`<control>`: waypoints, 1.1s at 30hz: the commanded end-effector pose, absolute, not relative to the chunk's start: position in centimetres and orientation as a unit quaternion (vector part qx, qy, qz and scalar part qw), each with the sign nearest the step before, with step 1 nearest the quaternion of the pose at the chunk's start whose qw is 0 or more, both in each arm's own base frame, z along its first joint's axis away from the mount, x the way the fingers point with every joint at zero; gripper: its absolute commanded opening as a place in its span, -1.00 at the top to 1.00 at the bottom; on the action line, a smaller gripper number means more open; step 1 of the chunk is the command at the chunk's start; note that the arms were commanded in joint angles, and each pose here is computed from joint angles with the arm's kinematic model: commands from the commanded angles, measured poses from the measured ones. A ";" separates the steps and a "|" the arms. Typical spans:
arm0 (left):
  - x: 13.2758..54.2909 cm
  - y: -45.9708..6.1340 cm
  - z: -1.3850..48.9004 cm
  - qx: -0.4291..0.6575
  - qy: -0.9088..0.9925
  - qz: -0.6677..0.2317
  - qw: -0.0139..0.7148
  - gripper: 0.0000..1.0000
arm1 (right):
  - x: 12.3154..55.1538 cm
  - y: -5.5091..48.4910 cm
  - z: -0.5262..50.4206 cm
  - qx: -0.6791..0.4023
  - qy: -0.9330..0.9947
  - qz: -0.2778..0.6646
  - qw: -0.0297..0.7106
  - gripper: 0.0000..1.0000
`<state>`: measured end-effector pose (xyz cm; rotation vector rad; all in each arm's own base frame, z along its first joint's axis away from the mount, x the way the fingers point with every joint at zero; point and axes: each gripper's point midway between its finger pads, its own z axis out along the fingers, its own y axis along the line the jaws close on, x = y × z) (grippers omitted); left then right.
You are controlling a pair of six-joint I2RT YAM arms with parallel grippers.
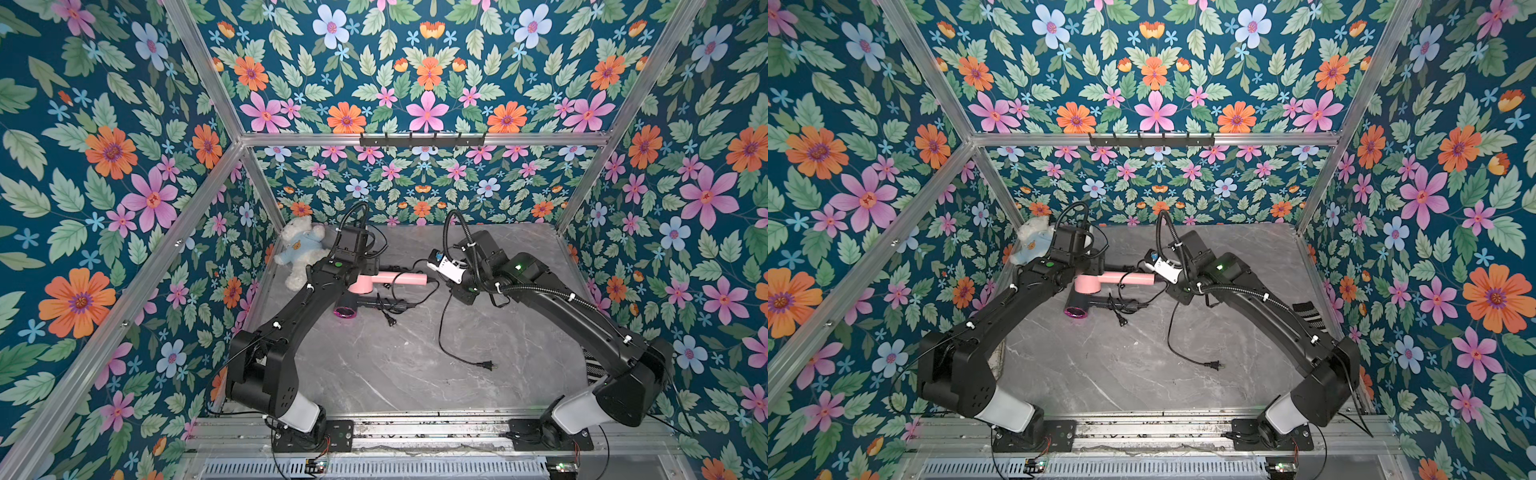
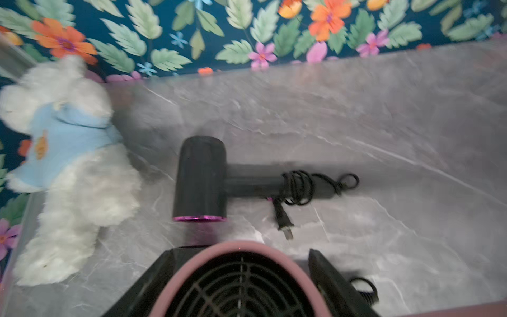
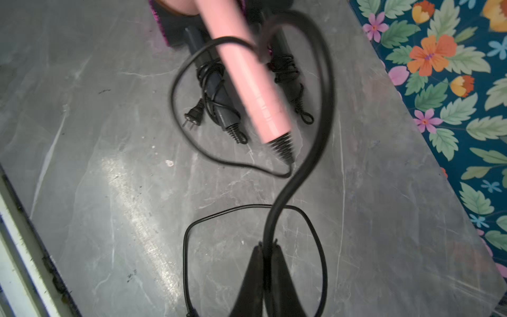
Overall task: Wrap the cord around the hair dryer
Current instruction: Wrap the power cord around the hair dryer.
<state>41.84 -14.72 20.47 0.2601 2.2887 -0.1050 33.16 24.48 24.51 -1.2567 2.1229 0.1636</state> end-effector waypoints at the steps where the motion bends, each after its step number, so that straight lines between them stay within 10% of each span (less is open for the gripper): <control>1: 38.4 -18.7 19.2 0.222 0.897 -0.139 0.356 1.00 | 36.4 24.2 25.1 -0.443 0.816 0.108 0.356 1.00; 8: 32.6 -23.4 21.6 0.278 0.824 -0.369 0.327 1.00 | 40.5 22.1 20.6 -0.360 0.855 0.193 0.319 1.00; 15: 36.2 -19.6 28.5 0.084 0.723 -0.533 0.431 1.00 | 40.6 21.6 15.5 -0.302 0.878 0.232 0.290 1.00; 33: 42.0 -2.5 19.3 -0.338 0.783 -0.198 0.483 1.00 | 28.2 20.6 11.2 -0.345 0.919 0.149 0.116 1.00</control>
